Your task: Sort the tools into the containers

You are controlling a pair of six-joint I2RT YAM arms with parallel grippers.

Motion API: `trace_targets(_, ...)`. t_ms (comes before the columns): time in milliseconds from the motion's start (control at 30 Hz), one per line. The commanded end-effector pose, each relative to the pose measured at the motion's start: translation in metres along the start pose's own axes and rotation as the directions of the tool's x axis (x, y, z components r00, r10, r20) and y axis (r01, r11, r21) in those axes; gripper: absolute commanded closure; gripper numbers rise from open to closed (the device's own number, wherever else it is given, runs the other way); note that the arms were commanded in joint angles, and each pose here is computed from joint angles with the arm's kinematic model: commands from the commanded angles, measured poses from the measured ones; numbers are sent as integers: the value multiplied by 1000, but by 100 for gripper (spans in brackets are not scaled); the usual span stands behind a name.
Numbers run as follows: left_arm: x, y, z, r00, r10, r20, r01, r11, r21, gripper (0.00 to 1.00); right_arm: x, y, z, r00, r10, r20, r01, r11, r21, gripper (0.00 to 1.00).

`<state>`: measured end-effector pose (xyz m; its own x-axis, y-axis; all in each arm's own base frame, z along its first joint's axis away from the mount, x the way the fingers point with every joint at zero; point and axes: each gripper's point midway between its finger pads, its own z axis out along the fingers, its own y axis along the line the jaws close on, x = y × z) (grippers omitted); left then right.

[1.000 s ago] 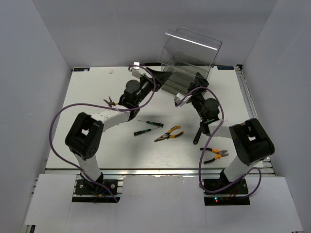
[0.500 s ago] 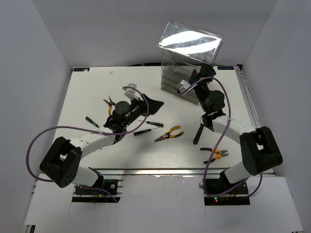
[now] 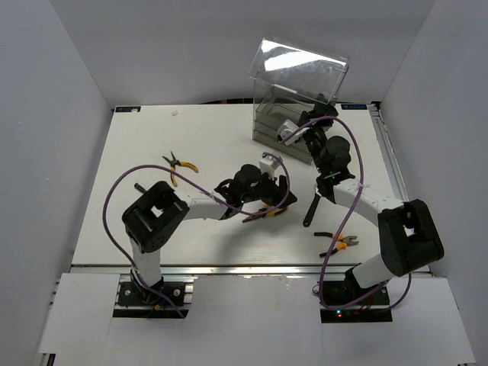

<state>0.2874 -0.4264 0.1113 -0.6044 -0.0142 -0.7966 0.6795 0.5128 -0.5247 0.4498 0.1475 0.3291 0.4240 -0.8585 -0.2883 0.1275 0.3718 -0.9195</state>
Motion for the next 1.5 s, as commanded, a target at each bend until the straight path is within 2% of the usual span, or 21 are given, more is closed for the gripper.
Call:
trace_targets(0,-3,-19,13,996,89,-12,-88,993,80,26,-9,-44,8,999,51,4,-51,991,126,11)
trace_targets(200,23,-23,34,987,152,-58,-146,985,94,25,-5,-36,8,998,64,-12,-62,993,101,11)
trace_targets(567,35,-24,60,979,186,-78,-182,982,55,25,0,-30,8,996,78,-34,-75,993,91,11)
trace_targets(800,46,-4,86,974,197,-114,-207,975,-85,24,1,-28,9,995,94,-42,-90,992,89,11)
trace_targets(867,60,5,92,967,207,-150,-228,964,-135,25,2,-25,8,995,95,-43,-91,992,82,11)
trace_targets(967,57,17,103,969,194,-154,-229,937,-262,25,2,-24,5,994,98,-43,-94,992,83,11)
trace_targets(1133,75,19,109,954,223,-198,-278,906,-319,28,3,-25,2,994,97,-44,-93,992,83,11)
trace_targets(1200,84,27,107,944,245,-223,-314,875,-369,29,3,-24,1,994,98,-48,-94,992,83,11)
trace_targets(1300,100,38,101,925,264,-273,-362,829,-426,33,3,-24,-1,994,98,-46,-94,992,82,11)
trace_targets(1467,139,58,77,877,280,-392,-447,776,-446,45,4,-23,-2,994,99,-47,-95,992,80,11)
